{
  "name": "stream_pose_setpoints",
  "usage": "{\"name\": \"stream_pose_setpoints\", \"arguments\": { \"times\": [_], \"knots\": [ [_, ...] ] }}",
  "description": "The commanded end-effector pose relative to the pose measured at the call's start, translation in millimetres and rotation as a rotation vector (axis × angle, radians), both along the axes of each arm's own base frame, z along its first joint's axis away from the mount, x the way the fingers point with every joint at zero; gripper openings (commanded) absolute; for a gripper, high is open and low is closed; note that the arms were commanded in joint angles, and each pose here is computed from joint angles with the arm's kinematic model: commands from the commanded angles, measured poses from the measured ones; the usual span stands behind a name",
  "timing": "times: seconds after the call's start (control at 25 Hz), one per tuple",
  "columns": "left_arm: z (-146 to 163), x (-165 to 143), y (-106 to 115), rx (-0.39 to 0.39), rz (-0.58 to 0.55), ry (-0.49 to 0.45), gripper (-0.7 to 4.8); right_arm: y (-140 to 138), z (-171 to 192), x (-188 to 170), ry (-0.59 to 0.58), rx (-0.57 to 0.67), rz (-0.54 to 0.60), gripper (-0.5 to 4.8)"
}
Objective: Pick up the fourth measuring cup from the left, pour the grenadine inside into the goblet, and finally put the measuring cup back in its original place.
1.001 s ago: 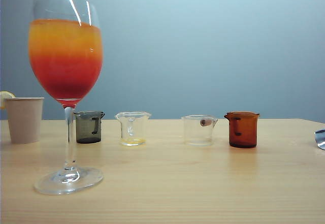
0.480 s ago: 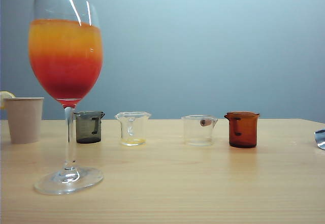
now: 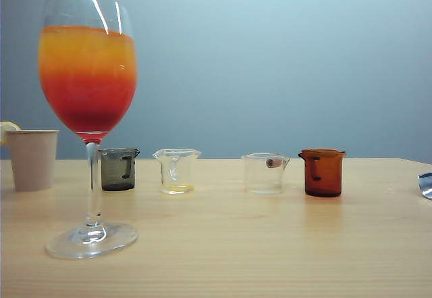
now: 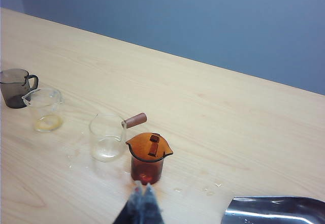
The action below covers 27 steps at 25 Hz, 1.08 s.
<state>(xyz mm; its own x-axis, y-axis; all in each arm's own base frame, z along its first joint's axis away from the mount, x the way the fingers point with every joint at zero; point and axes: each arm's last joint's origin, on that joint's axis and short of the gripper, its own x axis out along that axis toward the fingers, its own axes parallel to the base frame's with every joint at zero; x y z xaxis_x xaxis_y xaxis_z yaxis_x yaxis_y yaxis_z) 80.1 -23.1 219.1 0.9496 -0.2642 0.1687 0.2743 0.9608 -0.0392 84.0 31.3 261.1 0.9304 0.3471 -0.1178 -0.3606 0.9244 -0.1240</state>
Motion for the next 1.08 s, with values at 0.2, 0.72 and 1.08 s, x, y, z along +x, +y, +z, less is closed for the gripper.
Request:
{"name": "stream_pose_setpoints", "arguments": {
  "times": [0.2, 0.72, 1.08],
  "knots": [
    [-30, 13, 13, -0.007, 0.13, 0.056, -0.05, 0, 3, -1, -0.015, 0.007, -0.003, -0.01],
    [-43, 16, 14, -0.024, 0.135, 0.071, 0.03, 0, 3, -1, -0.015, 0.007, -0.002, -0.01],
    [-43, 16, 14, -0.024, 0.135, 0.071, 0.03, -1, 3, 0, -0.017, 0.003, -0.033, -0.01]
  ]
}}
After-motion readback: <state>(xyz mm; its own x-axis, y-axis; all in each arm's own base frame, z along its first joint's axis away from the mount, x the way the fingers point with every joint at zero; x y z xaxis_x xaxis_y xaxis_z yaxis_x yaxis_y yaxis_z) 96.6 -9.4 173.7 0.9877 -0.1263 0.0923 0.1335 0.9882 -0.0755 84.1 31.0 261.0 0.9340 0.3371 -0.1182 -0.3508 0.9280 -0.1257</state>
